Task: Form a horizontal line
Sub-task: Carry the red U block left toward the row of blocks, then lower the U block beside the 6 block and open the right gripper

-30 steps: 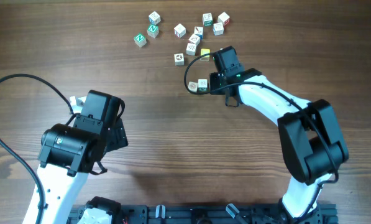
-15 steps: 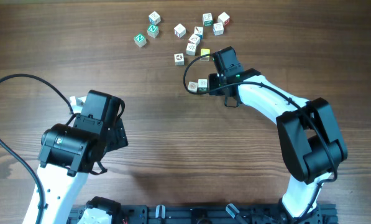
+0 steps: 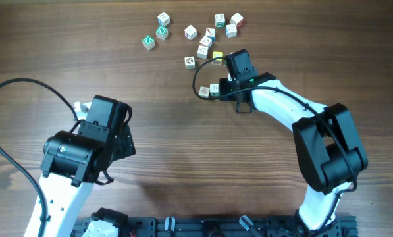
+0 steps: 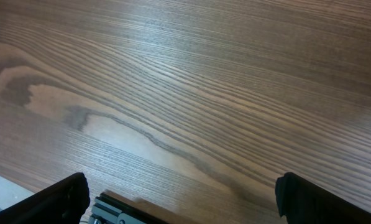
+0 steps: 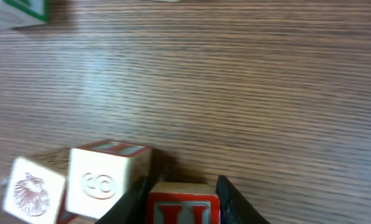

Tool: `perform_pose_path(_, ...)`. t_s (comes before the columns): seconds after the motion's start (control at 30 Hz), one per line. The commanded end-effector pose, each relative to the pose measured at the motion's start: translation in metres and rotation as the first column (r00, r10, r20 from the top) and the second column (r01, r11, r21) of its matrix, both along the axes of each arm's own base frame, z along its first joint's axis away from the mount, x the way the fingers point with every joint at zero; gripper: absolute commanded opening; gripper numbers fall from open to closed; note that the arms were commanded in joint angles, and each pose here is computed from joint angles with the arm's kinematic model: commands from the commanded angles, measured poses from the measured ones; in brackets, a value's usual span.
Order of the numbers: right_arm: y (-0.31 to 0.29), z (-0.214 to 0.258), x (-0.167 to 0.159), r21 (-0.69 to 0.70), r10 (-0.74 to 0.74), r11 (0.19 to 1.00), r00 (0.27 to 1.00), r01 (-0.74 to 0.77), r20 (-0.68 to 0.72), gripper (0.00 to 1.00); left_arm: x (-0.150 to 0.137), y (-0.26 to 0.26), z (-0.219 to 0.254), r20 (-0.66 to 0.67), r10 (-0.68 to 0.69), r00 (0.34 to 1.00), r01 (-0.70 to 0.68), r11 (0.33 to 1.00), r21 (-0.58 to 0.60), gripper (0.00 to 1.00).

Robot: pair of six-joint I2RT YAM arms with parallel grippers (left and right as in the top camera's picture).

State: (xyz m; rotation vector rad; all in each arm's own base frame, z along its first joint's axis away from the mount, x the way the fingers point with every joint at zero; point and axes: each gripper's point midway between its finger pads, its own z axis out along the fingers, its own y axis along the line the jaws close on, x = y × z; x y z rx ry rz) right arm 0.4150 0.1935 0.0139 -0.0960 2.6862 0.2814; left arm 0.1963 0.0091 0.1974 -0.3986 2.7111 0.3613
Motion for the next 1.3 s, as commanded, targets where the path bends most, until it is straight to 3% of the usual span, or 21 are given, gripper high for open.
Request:
perform_pose_path(0.0,0.008,-0.01,-0.007,0.038,0.027,0.999,0.999,-0.025,-0.04,0.13,-0.001,0.001,0.0,0.008,0.02,1.0,-0.02,1.0,-0.005,1.0)
perform_pose_path(0.17,0.003,-0.011,-0.006,0.0,0.012,1.0,0.999,-0.012,-0.031,0.2,-0.001,0.001,0.0,0.008,0.02,1.0,-0.02,1.0,-0.005,1.0)
perform_pose_path(0.37,0.009,-0.011,-0.009,-0.001,0.027,1.0,0.999,-0.028,-0.031,0.2,-0.001,0.001,0.0,0.008,0.02,1.0,-0.02,1.0,-0.005,1.0)
perform_pose_path(0.6,0.008,-0.011,-0.009,-0.038,0.043,0.998,0.999,-0.043,-0.016,0.45,-0.001,0.002,0.0,0.009,0.02,1.0,-0.02,1.0,-0.004,1.0)
perform_pose_path(0.77,-0.004,-0.011,-0.006,-0.105,0.01,0.994,1.0,-0.01,0.002,0.56,-0.001,0.001,0.0,0.008,0.02,1.0,-0.02,1.0,-0.005,1.0)
perform_pose_path(1.1,0.006,0.044,0.015,-0.049,0.007,0.999,0.993,-0.002,0.114,0.58,-0.001,0.001,0.0,0.008,0.02,1.0,-0.02,1.0,-0.005,1.0)
perform_pose_path(1.27,0.007,0.052,0.017,-0.039,0.003,0.999,0.992,0.002,0.128,0.51,-0.001,0.002,0.0,0.009,0.02,1.0,-0.02,1.0,-0.004,1.0)
